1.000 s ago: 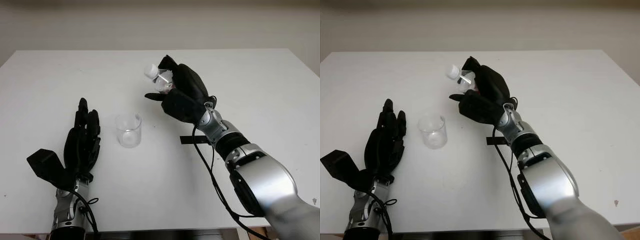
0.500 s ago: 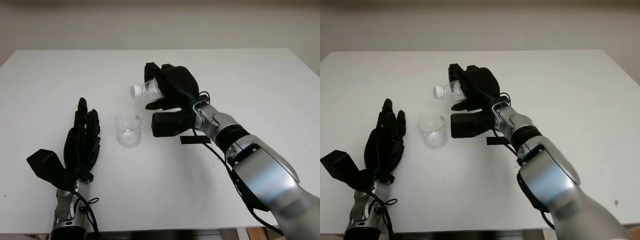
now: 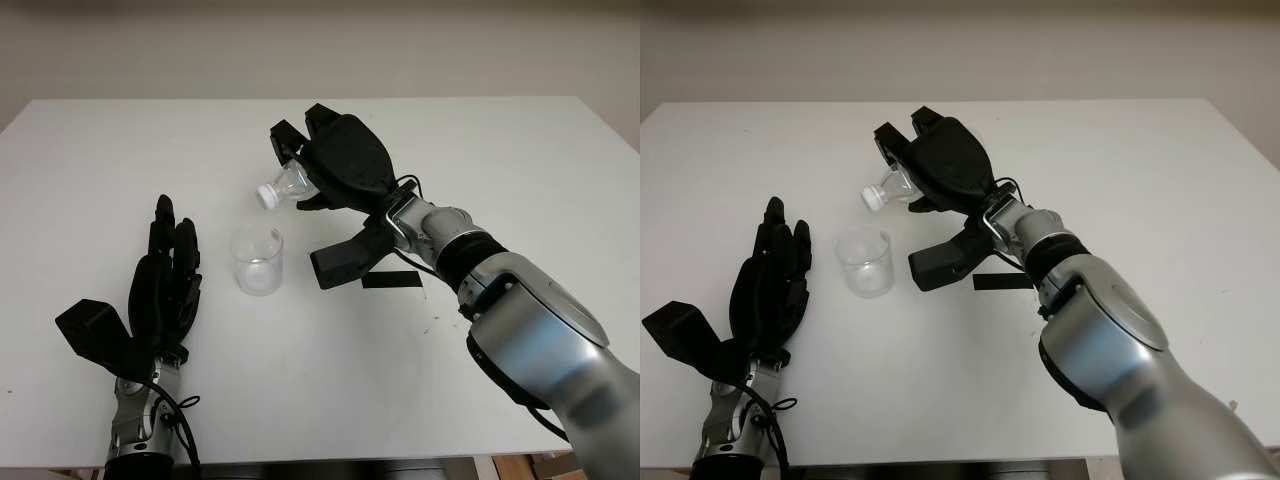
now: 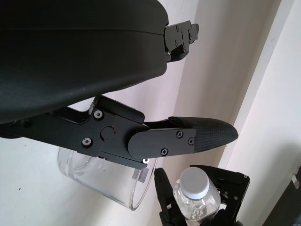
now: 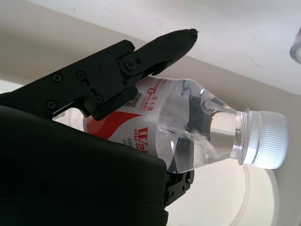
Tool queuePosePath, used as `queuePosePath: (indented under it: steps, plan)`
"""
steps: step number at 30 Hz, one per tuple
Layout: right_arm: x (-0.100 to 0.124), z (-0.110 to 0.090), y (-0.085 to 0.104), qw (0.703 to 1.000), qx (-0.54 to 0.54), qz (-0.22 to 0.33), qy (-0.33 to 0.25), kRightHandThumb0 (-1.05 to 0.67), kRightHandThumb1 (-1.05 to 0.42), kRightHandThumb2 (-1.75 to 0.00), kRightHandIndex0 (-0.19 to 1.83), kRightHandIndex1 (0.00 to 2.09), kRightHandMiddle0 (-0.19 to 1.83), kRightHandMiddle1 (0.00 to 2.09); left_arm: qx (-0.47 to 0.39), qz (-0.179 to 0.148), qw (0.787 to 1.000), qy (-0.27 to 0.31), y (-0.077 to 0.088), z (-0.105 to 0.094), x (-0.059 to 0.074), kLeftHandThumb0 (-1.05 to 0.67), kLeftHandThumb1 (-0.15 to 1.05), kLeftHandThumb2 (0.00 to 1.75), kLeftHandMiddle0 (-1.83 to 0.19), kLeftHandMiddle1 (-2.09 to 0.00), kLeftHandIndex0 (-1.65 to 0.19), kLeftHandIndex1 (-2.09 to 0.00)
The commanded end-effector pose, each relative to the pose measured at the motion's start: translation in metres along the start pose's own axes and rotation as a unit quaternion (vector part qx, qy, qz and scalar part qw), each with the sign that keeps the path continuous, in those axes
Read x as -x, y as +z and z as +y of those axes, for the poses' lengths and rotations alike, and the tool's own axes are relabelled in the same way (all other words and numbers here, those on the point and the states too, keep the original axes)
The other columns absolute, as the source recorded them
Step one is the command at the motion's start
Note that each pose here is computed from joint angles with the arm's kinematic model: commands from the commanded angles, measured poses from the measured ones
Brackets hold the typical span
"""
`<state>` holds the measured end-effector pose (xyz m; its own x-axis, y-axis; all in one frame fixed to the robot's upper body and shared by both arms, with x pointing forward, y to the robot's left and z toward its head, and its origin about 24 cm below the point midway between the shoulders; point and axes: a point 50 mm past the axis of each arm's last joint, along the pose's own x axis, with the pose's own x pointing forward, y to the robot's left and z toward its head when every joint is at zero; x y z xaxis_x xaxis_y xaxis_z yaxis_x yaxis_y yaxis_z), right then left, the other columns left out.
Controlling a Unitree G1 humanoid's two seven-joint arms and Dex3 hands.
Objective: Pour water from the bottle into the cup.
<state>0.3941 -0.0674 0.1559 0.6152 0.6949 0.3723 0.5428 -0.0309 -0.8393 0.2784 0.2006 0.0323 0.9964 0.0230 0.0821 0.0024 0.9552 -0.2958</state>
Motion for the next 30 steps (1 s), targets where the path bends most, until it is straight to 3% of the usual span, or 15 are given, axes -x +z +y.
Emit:
queuePosePath:
  steps: [1,10,14,20,30]
  plan:
    - [-0.011,-0.0141,-0.0073,0.999,0.023,-0.006,-0.021,-0.48,-1.05,-0.2,1.29,2.09,0.82,2.09,0.014,0.047,0.999,0.017,-0.0232,0.0042,0.014,-0.76,1.05,0.45,0.18,-0.05,0.18,-0.05]
    - [-0.0175,-0.022,-0.005,0.996,0.067,-0.044,-0.044,-0.48,-1.05,-0.23,1.31,2.09,0.84,2.09,0.012,0.047,0.999,0.018,-0.0232,0.0038,0.0133,-0.76,1.05,0.45,0.17,-0.05,0.18,-0.05]
    - [-0.0192,-0.0236,-0.0032,0.993,0.09,-0.065,-0.048,-0.51,-1.05,-0.16,1.29,2.09,0.7,2.09,0.014,0.046,0.999,0.02,-0.023,0.0033,0.0129,-0.76,1.05,0.46,0.17,-0.05,0.18,-0.05]
    - [-0.0196,-0.0234,0.0,0.989,0.112,-0.083,-0.055,-0.5,-1.05,-0.25,1.32,2.09,0.79,2.09,0.019,0.044,0.999,0.022,-0.0235,0.0031,0.0134,-0.76,1.05,0.44,0.17,-0.05,0.17,-0.06]
    - [-0.0179,-0.0219,0.0014,0.993,0.079,-0.067,-0.062,-0.49,-1.05,-0.19,1.33,2.09,0.81,2.09,0.019,0.046,0.999,0.023,-0.0238,0.0051,0.0144,-0.75,1.05,0.45,0.17,-0.05,0.17,-0.05]
